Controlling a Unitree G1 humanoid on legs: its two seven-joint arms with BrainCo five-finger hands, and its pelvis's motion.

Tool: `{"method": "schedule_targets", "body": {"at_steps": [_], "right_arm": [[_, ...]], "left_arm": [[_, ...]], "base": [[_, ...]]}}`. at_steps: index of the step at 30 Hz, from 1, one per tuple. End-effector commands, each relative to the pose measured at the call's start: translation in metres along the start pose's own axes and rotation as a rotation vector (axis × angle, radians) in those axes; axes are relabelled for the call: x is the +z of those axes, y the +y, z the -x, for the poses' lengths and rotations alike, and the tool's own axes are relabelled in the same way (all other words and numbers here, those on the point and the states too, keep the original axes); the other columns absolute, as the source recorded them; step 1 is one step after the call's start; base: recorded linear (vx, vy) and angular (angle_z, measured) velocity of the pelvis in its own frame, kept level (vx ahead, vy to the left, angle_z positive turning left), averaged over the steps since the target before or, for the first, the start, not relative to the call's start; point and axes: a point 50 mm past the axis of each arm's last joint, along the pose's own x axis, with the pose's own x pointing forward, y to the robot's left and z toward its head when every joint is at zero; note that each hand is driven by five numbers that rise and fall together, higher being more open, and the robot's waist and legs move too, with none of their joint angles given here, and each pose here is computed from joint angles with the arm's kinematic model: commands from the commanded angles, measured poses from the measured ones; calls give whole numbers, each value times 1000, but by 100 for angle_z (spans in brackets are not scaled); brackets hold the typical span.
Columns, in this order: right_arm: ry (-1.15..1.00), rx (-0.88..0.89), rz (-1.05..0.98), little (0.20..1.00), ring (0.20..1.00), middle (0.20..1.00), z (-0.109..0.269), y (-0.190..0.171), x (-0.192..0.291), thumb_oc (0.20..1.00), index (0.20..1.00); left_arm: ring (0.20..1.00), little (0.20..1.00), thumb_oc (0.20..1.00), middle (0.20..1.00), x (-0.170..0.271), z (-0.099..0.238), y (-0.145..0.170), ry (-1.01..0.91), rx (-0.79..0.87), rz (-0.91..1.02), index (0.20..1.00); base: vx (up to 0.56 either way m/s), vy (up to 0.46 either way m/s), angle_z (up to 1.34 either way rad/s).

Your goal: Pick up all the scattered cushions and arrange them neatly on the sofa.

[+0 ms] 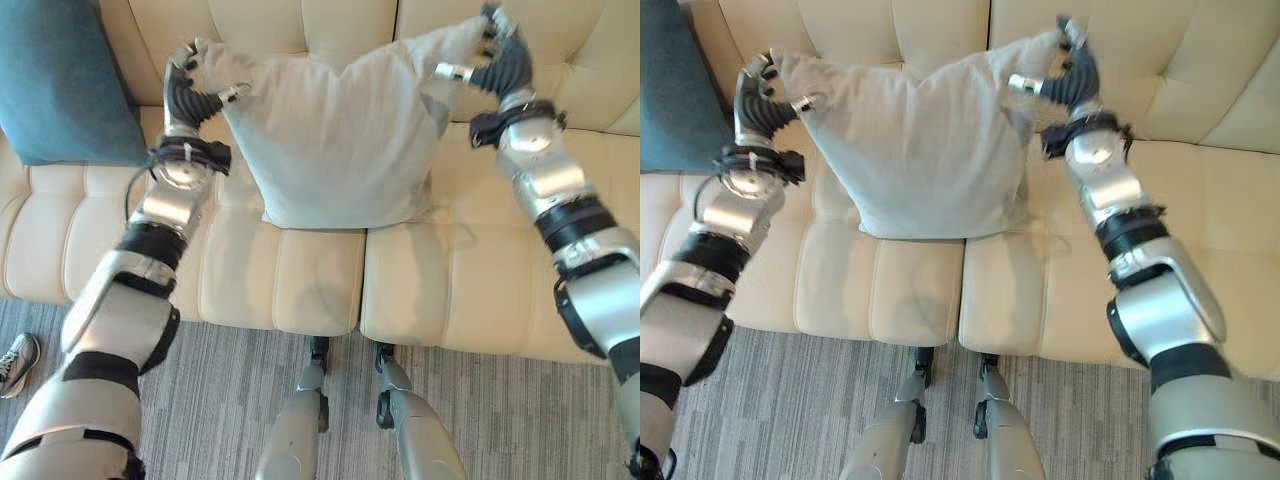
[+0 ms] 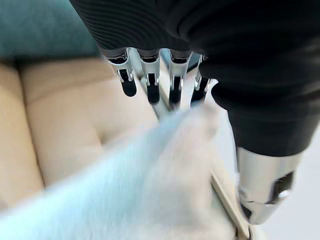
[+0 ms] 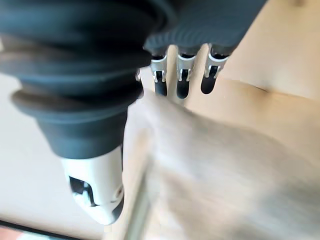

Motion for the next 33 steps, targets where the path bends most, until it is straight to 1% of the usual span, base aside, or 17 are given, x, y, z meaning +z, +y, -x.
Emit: {"method": "schedule_targets", "body": {"at_steps": [1, 4, 5, 7, 8, 9, 10, 11, 12, 16, 20, 23, 24, 26, 27, 30, 33], "right_arm": [[-107, -49, -22, 1000, 1000, 1000, -9, -15, 28, 1000, 1000], [-128, -44, -19, 1000, 1000, 1000, 4, -24, 18, 1000, 1000], [-125, -42, -18, 1000, 1000, 1000, 5, -23, 16, 1000, 1000], [-167, -13, -4, 1000, 1000, 1000, 36, -29, -1, 1000, 1000], [-161, -10, -3, 1000, 1000, 1000, 39, -28, -3, 1000, 1000], [-147, 7, 22, 1000, 1000, 1000, 74, -40, -27, 1000, 1000], [-137, 11, 23, 1000, 1000, 1000, 79, -39, -31, 1000, 1000], [-79, 31, 4, 1000, 1000, 1000, 113, -41, -55, 1000, 1000], [-69, 34, 4, 1000, 1000, 1000, 117, -41, -57, 1000, 1000], [158, 70, -28, 1000, 1000, 1000, 200, -48, -109, 1000, 1000], [457, 110, -81, 1000, 1000, 1000, 278, -44, -152, 1000, 1000], [716, 184, -75, 1000, 1000, 1000, 336, -30, -184, 1000, 1000], [716, 185, -75, 1000, 1000, 1000, 336, -30, -184, 1000, 1000], [846, 256, -12, 1000, 1000, 1000, 366, -19, -200, 1000, 1000], [878, 295, 12, 1000, 1000, 1000, 372, -13, -205, 1000, 1000], [924, 348, 50, 1000, 1000, 1000, 382, -3, -213, 1000, 1000], [993, 391, 65, 1000, 1000, 1000, 396, 12, -223, 1000, 1000]], "left_arm": [[1000, 1000, 1000, 1000, 42, -19, 31, -163, 59, -44, 1000], [1000, 1000, 1000, 1000, 16, -3, 52, -142, 79, -85, 1000], [1000, 1000, 1000, 1000, 14, -1, 52, -138, 79, -86, 1000], [1000, 1000, 1000, 1000, -8, 33, 52, -158, 41, -56, 1000], [1000, 1000, 1000, 1000, -11, 36, 52, -152, 38, -59, 1000], [1000, 1000, 1000, 1000, -37, 71, 50, -111, -4, -18, 1000], [1000, 1000, 1000, 1000, -39, 75, 49, -103, -10, -22, 1000], [1000, 1000, 1000, 1000, -66, 103, 50, -15, -47, -14, 1000], [1000, 1000, 1000, 1000, -67, 106, 50, -8, -54, -18, 1000], [1000, 1000, 1000, 1000, -126, 191, 52, 279, -114, 37, 1000], [1000, 1000, 1000, 1000, -164, 270, 60, 566, -120, 56, 1000], [1000, 1000, 1000, 1000, -194, 339, 52, 851, -219, 34, 1000], [1000, 1000, 1000, 1000, -194, 339, 52, 851, -219, 34, 1000], [1000, 1000, 1000, 1000, -206, 377, 46, 996, -284, 9, 1000], [1000, 1000, 1000, 1000, -210, 386, 41, 1031, -310, -6, 1000], [1000, 1000, 1000, 1000, -214, 393, 37, 1059, -346, -39, 1000], [1000, 1000, 1000, 1000, -215, 382, 25, 1020, -393, -58, 1000]], "base": [[44, 7, 10], [47, 16, 11], [52, 30, 9], [38, 20, 10], [61, 19, 9], [54, 13, 7], [100, 27, 9], [56, 15, 9], [96, 23, 6], [76, 15, -9], [4, 33, -8], [-116, 82, -8], [-94, 84, -22], [-240, 95, -39], [-255, 74, -34], [-262, 23, -43], [-455, -17, -44]]}}
